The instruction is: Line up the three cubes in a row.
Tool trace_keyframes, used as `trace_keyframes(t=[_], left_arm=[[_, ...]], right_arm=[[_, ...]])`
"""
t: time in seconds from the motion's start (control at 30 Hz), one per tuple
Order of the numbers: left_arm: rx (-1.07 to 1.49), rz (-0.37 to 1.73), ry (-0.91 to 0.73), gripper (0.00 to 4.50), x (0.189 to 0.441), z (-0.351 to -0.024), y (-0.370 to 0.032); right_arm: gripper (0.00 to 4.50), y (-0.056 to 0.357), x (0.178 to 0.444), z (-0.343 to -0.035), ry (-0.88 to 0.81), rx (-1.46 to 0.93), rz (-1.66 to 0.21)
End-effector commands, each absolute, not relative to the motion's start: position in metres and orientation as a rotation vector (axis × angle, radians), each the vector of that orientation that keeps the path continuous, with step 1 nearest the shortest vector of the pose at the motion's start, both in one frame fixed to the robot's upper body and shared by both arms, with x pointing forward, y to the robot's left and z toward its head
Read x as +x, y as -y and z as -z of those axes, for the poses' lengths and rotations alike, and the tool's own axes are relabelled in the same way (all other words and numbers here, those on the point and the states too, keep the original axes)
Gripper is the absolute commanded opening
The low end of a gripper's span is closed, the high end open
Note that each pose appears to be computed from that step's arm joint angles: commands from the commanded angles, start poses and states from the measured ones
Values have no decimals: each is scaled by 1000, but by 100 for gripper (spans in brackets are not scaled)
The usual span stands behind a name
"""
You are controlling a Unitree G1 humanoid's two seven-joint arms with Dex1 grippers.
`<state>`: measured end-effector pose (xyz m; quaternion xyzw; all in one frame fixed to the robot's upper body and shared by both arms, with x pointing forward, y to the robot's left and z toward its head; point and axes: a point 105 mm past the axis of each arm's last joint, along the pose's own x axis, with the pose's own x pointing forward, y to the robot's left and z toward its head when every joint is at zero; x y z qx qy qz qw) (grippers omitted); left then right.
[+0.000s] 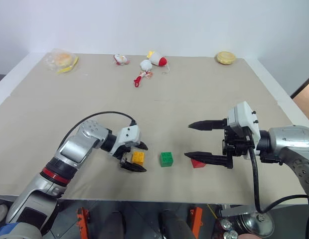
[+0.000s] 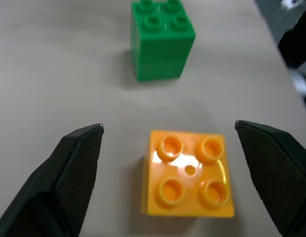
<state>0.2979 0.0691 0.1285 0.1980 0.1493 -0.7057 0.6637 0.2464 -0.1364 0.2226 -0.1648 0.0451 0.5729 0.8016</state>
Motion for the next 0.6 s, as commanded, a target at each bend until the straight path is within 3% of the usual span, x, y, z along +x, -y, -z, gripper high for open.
trace_keyframes(t=[0.03,0.13,0.2,0.27,0.43,0.6], left_arm=[[304,1528,-157,448,305,-177,-67],[112,1313,20,448,325,-213,-76],[92,1019,142,448,351,-226,-93],[25,802,162,448,365,-223,-112],[-35,321,185,448,371,-190,-169],[-56,133,188,448,368,-166,-187]], right_arm=[[450,147,252,-240,-1,-285,-1152],[450,160,271,-237,78,-192,-970],[450,170,286,-233,146,-102,-809],[450,184,299,-229,211,-20,-631],[450,240,314,-196,244,32,-171],[450,256,320,-164,228,40,37]])
